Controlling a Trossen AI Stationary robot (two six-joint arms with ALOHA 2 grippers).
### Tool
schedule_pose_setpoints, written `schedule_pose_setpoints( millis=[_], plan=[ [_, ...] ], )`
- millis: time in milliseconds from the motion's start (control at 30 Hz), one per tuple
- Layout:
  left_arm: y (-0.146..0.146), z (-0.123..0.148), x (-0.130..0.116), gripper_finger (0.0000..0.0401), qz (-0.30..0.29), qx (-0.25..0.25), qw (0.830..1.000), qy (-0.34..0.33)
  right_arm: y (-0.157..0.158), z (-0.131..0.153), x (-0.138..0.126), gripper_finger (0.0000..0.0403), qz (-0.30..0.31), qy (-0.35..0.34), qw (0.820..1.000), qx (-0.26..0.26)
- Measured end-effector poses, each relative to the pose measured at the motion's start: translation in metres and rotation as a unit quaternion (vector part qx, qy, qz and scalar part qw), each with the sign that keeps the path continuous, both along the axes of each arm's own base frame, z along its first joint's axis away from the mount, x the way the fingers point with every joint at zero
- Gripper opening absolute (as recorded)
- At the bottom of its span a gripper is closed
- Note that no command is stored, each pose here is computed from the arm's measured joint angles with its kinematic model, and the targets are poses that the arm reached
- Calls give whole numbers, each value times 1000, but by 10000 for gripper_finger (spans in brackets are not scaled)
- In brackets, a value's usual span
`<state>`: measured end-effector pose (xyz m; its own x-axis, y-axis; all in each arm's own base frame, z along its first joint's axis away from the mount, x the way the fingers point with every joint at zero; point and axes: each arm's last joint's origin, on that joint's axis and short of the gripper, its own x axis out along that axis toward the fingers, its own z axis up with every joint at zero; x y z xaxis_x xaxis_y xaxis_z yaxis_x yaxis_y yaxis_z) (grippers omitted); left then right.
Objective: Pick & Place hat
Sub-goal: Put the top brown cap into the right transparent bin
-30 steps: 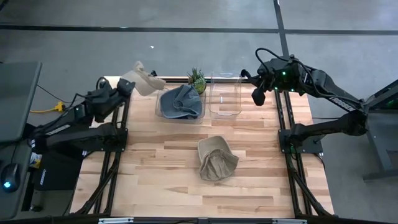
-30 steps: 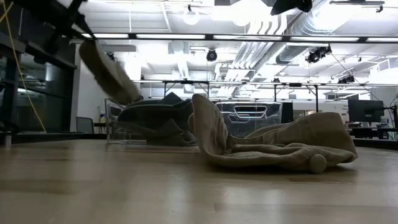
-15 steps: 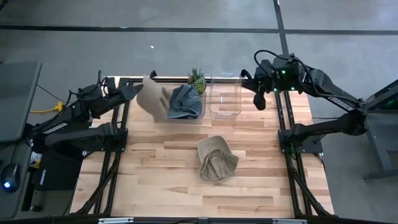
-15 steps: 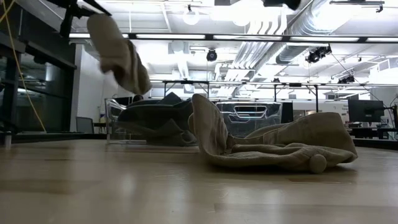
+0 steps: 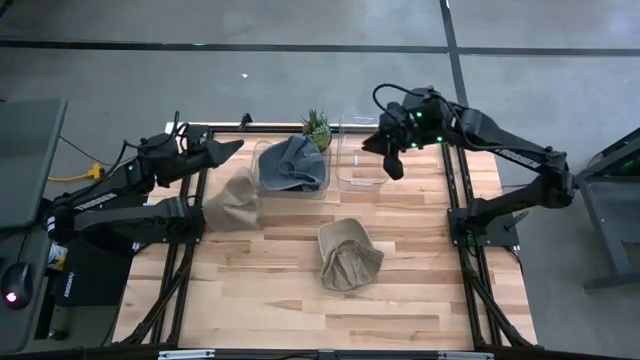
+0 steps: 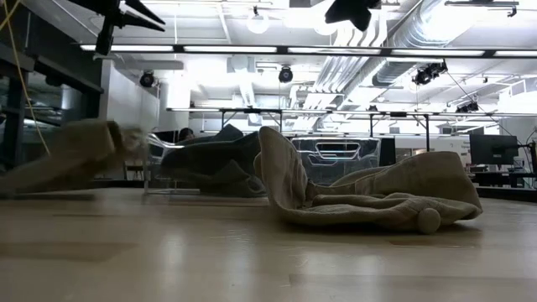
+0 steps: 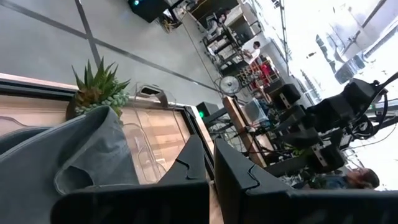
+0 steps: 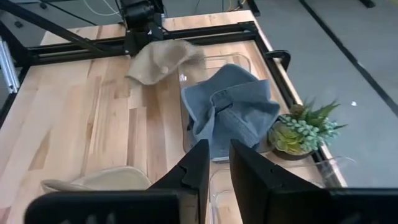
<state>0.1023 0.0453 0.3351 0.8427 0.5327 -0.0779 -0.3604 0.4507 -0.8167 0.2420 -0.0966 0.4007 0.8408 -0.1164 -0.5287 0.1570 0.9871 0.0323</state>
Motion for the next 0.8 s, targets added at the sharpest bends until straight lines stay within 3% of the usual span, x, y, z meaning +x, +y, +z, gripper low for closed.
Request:
schedule_pose_setpoints(
  millis=[300,500,800],
  plan=[
    [-1,0,0,0,-13,0,1000,1,10,0,13,67,39,-22,999,-4],
    [-3,-6,0,0,-43,-17,999,28,31,1,20,67,85,-21,995,-46],
    [-7,-17,0,0,-108,-89,988,57,49,-20,46,67,92,14,995,18]
  ],
)
